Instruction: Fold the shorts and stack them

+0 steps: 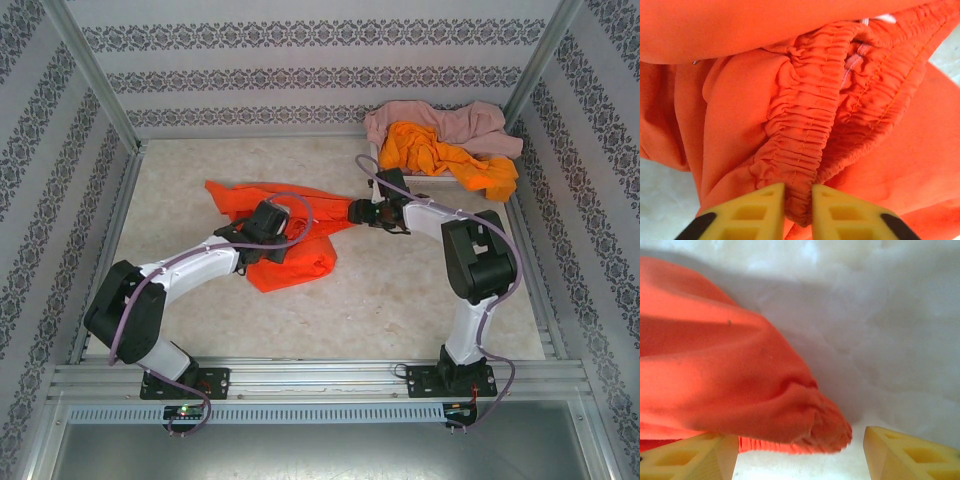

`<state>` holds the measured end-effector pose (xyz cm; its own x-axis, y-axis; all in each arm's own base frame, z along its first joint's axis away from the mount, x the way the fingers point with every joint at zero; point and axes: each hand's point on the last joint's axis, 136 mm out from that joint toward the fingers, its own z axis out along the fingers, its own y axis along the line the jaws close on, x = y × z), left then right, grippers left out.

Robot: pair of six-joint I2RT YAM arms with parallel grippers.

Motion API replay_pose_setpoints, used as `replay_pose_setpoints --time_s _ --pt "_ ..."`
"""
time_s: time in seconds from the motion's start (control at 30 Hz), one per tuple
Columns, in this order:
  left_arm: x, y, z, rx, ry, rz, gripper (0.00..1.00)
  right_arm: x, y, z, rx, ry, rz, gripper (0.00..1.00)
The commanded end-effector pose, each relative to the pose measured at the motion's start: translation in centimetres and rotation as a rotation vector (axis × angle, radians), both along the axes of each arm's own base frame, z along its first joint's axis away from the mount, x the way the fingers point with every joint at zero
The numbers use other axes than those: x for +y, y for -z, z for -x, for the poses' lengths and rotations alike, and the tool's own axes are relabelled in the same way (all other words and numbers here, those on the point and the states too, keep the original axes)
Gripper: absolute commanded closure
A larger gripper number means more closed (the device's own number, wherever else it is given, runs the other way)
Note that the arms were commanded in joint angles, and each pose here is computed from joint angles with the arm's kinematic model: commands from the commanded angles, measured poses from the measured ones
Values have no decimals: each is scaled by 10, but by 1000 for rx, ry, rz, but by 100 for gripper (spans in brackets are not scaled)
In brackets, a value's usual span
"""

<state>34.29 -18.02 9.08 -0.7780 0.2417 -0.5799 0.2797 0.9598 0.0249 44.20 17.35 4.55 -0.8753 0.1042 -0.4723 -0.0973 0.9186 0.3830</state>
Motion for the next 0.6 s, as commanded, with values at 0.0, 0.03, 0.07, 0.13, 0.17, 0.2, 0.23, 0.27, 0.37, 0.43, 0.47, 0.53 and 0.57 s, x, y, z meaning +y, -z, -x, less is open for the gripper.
replay_pose_setpoints --time_s 0.0,0.03,0.07,0.13,0.17,0.2,0.23,0.27,0.37,0.43,0.47,0.53,0.57 --pt "1 -5 -2 -39 -18 3 89 7 0 -9 -50 -95 60 34" --pt "1 -4 -2 -37 -21 6 91 11 0 -9 -57 -118 67 35" --pt "1 -4 -2 -37 -21 8 93 13 1 -10 -60 -136 74 35" --pt "1 -3 -1 -35 -25 10 94 16 5 -10 -58 -155 93 37" --pt "2 -2 -1 -34 -26 10 95 15 9 -10 -50 -160 99 40" --pt "2 -2 -1 -36 -27 12 95 16 11 -10 -46 -162 100 41" --pt "2 -3 -1 -38 -29 15 95 16 14 -9 -42 -166 99 43" --pt "2 -2 0 -39 -33 17 96 17 16 -9 -39 -173 95 46" --pt "5 -2 1 -44 -41 22 100 18 20 -8 -27 -180 95 66" --pt "7 -5 1 -51 -48 26 100 17 16 -10 -34 -173 93 80" --pt "9 -7 1 -56 -52 27 100 18 12 -11 -43 -170 89 88" --pt "16 -19 1 -80 -65 23 100 20 -2 -13 -66 -159 75 98" --pt "23 -28 0 -98 -78 15 100 22 -12 -15 -87 -155 65 100"
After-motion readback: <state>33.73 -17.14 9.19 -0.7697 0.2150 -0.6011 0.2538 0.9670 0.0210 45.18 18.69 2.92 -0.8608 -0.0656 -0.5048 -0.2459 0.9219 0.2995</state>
